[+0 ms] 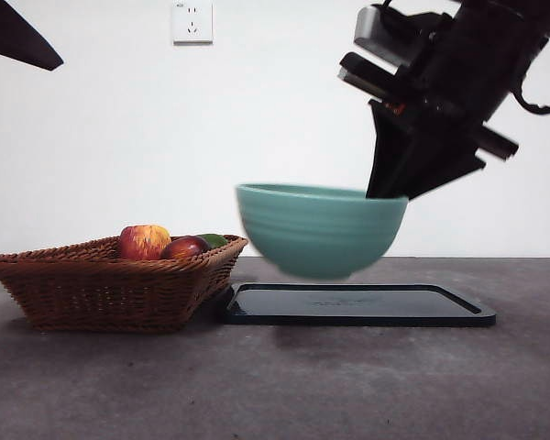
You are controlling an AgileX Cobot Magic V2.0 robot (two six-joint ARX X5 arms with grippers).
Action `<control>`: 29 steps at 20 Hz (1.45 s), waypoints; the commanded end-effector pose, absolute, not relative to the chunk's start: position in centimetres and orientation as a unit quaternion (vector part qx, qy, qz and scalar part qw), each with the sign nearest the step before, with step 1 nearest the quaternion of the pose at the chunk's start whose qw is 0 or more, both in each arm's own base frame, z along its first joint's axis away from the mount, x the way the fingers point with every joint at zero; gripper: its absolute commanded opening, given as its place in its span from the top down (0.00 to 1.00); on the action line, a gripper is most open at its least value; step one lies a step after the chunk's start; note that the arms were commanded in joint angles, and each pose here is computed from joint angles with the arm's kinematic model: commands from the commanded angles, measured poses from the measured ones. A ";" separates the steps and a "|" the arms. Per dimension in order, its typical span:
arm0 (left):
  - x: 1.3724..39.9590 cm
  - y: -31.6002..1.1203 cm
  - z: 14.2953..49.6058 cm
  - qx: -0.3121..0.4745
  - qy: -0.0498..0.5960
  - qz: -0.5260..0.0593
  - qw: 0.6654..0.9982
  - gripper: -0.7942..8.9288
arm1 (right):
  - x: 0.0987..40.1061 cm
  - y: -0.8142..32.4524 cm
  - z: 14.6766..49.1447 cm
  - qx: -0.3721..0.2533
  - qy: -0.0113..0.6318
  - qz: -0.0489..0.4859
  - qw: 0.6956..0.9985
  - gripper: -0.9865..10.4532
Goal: Pick up the wifruite, put it on the bowl, pick up the plate, put it on desk
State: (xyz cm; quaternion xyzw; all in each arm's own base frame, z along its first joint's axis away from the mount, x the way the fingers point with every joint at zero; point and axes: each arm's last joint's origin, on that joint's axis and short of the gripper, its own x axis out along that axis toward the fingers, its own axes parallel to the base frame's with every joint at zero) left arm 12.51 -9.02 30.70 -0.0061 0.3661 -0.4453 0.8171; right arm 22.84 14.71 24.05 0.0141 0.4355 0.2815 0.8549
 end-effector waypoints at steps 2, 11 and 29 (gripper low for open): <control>12.6 -9.2 30.9 -0.003 0.360 -0.451 0.817 0.57 | 25.1 14.2 25.4 0.019 0.413 0.265 0.871 0.91; 12.6 -9.2 30.9 -0.003 0.360 -0.451 0.816 0.57 | 32.2 13.7 24.4 0.013 0.422 0.228 0.877 0.91; 12.6 -9.2 30.8 -0.003 0.362 -0.451 0.816 0.57 | 36.0 14.3 19.1 0.010 0.462 0.214 0.860 0.91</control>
